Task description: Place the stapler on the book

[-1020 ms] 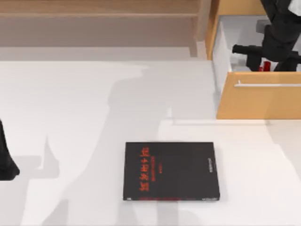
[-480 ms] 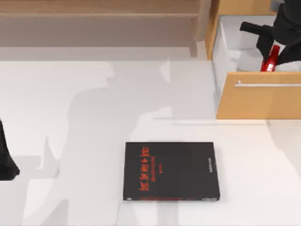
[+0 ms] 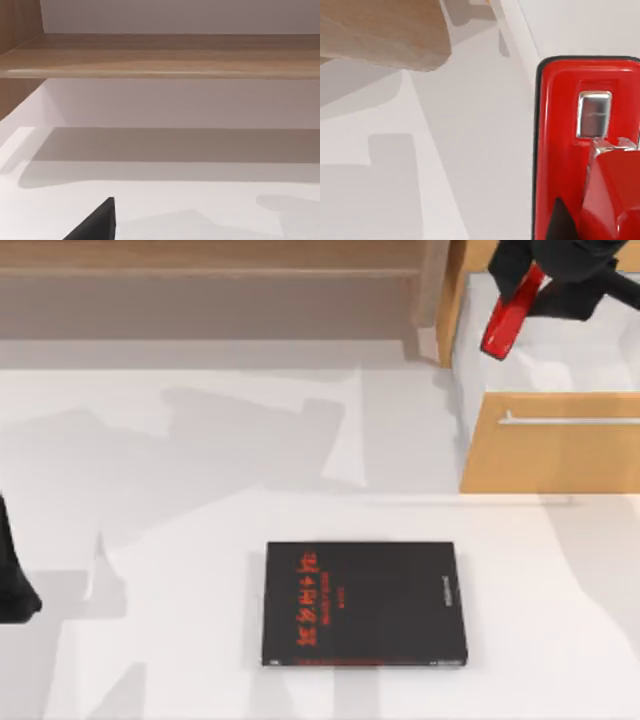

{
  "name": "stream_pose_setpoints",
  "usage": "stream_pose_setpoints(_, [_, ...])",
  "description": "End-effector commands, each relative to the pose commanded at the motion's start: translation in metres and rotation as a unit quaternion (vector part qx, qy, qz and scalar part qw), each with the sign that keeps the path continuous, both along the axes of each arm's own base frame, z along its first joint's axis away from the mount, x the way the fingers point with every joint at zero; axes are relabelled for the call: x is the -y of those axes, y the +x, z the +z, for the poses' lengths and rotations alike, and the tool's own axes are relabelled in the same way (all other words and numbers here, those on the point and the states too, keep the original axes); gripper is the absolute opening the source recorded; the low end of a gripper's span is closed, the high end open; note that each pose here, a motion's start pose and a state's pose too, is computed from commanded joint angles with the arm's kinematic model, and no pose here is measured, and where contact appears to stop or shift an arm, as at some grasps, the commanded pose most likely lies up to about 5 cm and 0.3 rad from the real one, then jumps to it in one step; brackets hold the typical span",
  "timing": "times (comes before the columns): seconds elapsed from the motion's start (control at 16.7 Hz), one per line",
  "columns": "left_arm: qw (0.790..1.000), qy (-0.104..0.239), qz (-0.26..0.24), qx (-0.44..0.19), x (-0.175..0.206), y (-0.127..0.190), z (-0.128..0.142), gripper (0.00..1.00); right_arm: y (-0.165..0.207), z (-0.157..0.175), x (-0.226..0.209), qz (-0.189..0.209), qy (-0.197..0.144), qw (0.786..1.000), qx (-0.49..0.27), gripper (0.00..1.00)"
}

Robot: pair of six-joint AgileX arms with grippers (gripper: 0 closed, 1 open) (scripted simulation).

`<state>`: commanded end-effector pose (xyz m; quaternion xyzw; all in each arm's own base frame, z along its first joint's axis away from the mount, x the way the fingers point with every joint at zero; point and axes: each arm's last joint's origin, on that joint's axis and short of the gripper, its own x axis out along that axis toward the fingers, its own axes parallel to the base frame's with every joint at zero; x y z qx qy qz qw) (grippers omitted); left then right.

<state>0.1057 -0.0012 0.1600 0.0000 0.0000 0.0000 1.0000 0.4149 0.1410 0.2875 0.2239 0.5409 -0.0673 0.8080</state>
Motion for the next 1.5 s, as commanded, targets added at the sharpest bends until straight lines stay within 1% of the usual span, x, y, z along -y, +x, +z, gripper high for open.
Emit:
stream_pose_setpoints(0.18, [1.0,0.0,0.0,0.0,0.0,0.0,0.0,1.0,-0.027,0.008,-0.041,0.029,0.017,0.999,0.011,0.0])
stream_pose_setpoints(0.36, [1.0,0.0,0.0,0.0,0.0,0.0,0.0,1.0,-0.056,-0.004,-0.083,0.071,0.013,0.997,-0.005,0.0])
stream_pose_setpoints(0.54, [1.0,0.0,0.0,0.0,0.0,0.0,0.0,1.0,-0.088,-0.03,-0.12,0.118,-0.015,0.992,-0.042,0.0])
stream_pose_setpoints(0.66, [1.0,0.0,0.0,0.0,0.0,0.0,0.0,1.0,-0.11,-0.052,-0.137,0.147,-0.043,0.986,-0.072,0.0])
stream_pose_setpoints(0.84, [1.0,0.0,0.0,0.0,0.0,0.0,0.0,1.0,-0.136,-0.081,-0.151,0.179,-0.088,0.973,-0.113,0.0])
stream_pose_setpoints(1.02, [1.0,0.0,0.0,0.0,0.0,0.0,0.0,1.0,-0.149,-0.097,-0.154,0.194,-0.116,0.964,-0.137,0.0])
stream_pose_setpoints(1.38, [1.0,0.0,0.0,0.0,0.0,0.0,0.0,1.0,-0.149,-0.097,-0.153,0.192,-0.115,0.965,-0.137,0.0])
stream_pose_setpoints(1.5, [1.0,0.0,0.0,0.0,0.0,0.0,0.0,1.0,-0.148,-0.107,-0.154,0.193,-0.116,0.965,-0.137,0.0])
